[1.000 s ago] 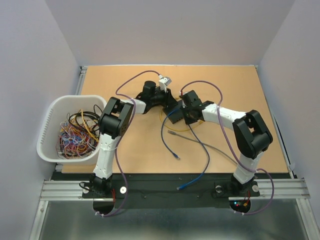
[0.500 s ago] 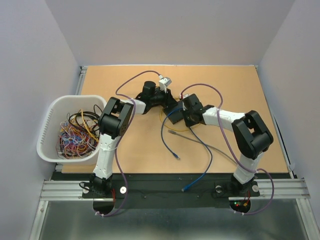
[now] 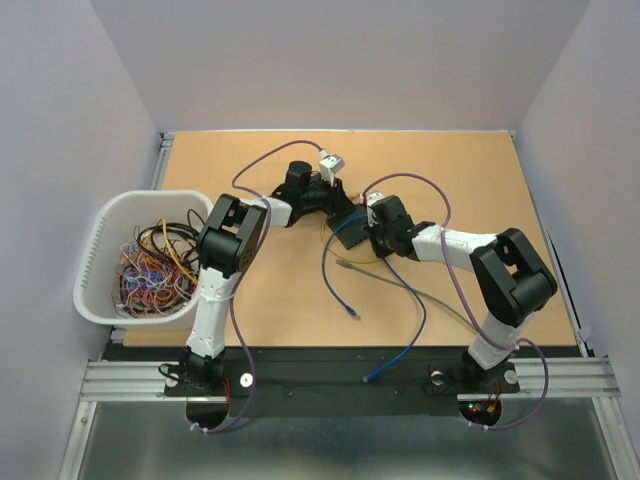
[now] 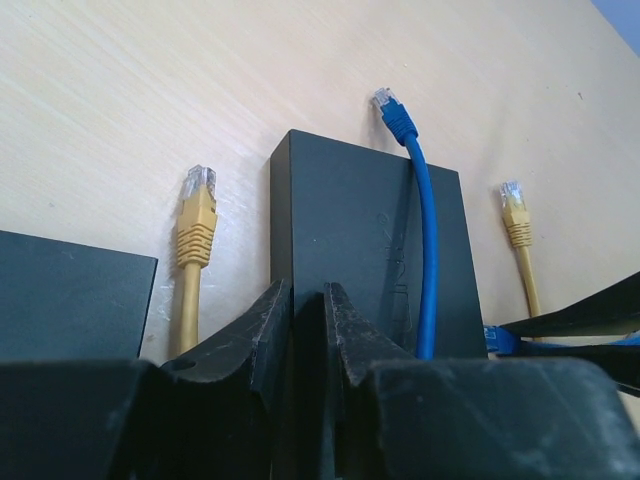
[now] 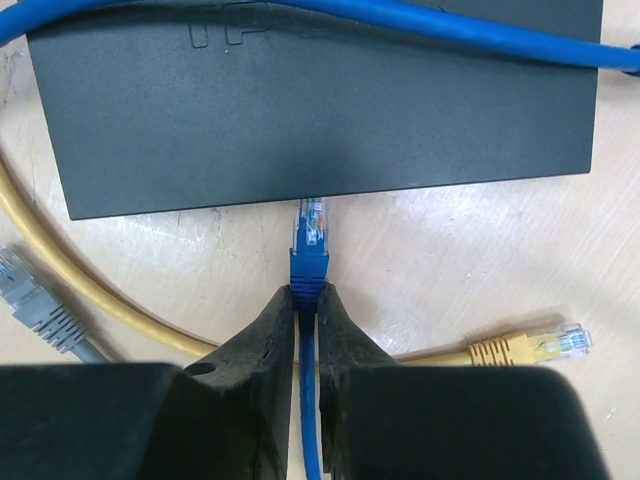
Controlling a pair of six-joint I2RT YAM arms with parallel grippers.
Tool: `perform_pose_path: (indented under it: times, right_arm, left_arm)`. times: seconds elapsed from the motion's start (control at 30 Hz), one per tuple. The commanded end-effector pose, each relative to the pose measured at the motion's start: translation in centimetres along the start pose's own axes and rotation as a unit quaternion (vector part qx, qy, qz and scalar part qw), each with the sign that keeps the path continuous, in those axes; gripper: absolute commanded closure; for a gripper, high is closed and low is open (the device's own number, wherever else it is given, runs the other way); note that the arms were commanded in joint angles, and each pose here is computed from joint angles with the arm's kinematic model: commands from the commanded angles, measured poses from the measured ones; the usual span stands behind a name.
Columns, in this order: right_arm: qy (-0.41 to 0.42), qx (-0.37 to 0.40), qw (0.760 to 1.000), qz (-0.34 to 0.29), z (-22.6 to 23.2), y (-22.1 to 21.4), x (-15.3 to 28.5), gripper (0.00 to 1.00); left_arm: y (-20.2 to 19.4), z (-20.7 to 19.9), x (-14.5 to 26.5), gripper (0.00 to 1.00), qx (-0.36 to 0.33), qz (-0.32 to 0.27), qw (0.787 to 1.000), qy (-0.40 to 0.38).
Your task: Insert the plug into the switch port
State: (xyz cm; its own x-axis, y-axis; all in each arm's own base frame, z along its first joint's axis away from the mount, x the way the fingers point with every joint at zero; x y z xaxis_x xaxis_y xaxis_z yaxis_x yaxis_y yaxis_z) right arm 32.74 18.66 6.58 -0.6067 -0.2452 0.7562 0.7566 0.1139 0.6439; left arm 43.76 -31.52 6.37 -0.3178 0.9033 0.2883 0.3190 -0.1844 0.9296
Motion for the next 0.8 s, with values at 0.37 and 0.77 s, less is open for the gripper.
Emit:
perform_pose_path:
  times: [0.37,0.77]
  right_arm:
    - [0.023,0.073,0.983,-0.169,1.1,8.1,-0.3,1.00]
    - [0.001,0.066,0.980,-0.189,0.9,9.1,-2.0,1.00]
  left_arm:
    - [-5.0,-4.8,0.2,0.72,0.055,0.094,0.986,-0.123]
    - [-6.0,-5.1,0.1,0.72,0.063,0.103,0.983,-0.141]
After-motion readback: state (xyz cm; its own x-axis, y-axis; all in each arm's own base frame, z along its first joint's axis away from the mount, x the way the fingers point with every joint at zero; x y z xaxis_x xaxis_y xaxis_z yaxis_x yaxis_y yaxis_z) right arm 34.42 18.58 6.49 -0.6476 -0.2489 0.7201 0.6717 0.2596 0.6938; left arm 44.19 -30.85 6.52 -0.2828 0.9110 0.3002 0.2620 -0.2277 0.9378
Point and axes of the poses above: each gripper's point midway between its finger pads, its own x axis back along the fingers, its own z axis along the line the jaws close on, y = z × x, the point moved 5 cm from there along x, back along the fingers, and after that the axes turned 15 degrees about -x, right-handed, at the moved point
